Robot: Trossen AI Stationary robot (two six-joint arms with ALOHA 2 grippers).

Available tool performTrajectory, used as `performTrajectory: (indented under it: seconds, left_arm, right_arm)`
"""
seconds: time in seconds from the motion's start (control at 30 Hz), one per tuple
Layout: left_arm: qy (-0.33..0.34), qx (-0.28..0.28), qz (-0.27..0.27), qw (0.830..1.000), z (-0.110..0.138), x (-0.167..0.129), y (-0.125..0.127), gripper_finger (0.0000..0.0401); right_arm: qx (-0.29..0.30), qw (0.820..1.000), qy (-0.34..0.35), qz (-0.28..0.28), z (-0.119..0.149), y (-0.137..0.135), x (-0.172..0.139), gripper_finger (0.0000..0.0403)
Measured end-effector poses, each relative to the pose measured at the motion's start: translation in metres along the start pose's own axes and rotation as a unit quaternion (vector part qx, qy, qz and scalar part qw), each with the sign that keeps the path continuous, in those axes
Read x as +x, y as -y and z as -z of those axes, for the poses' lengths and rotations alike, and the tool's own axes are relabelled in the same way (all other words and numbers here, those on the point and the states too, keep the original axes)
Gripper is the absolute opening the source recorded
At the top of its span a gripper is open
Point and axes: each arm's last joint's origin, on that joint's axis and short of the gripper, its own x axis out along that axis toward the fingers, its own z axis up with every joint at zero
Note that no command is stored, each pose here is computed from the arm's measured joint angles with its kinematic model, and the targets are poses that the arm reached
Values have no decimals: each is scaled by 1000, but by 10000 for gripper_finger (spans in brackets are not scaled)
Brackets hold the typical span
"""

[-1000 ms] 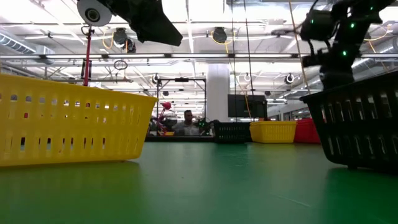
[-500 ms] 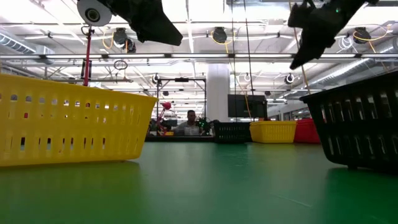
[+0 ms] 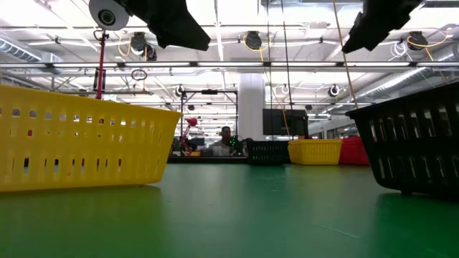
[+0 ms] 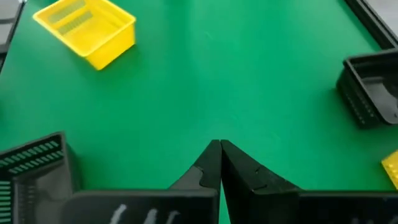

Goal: Stack baskets by color
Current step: Stack the bottom yellow bin on the top stacked yellow bins

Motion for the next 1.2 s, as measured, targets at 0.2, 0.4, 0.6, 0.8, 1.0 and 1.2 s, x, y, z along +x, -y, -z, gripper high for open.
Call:
performTrajectory:
  seconds: [0.2,0.4,0.6,0.8,1.0,1.2]
  left_arm:
    - [1,6,13,1000,0,-2,8,147]
    - [2,-16,29,999,1,-5,18,147]
    - [16,28,68,997,-4,-17,47,147]
    - [43,59,94,993,-14,-38,82,147]
    - [4,51,116,992,-4,-54,117,147]
    - [-45,65,128,989,9,-58,148,147]
  right_arm:
    - [-42,998,10,-34,4,-33,6,0]
    - [-78,995,14,-66,7,-59,17,0]
    - [-116,991,13,-68,10,-73,28,0]
    - [-117,991,11,-66,10,-75,32,0]
    - [-115,991,11,-67,10,-75,32,0]
    - [-112,991,14,-68,9,-76,32,0]
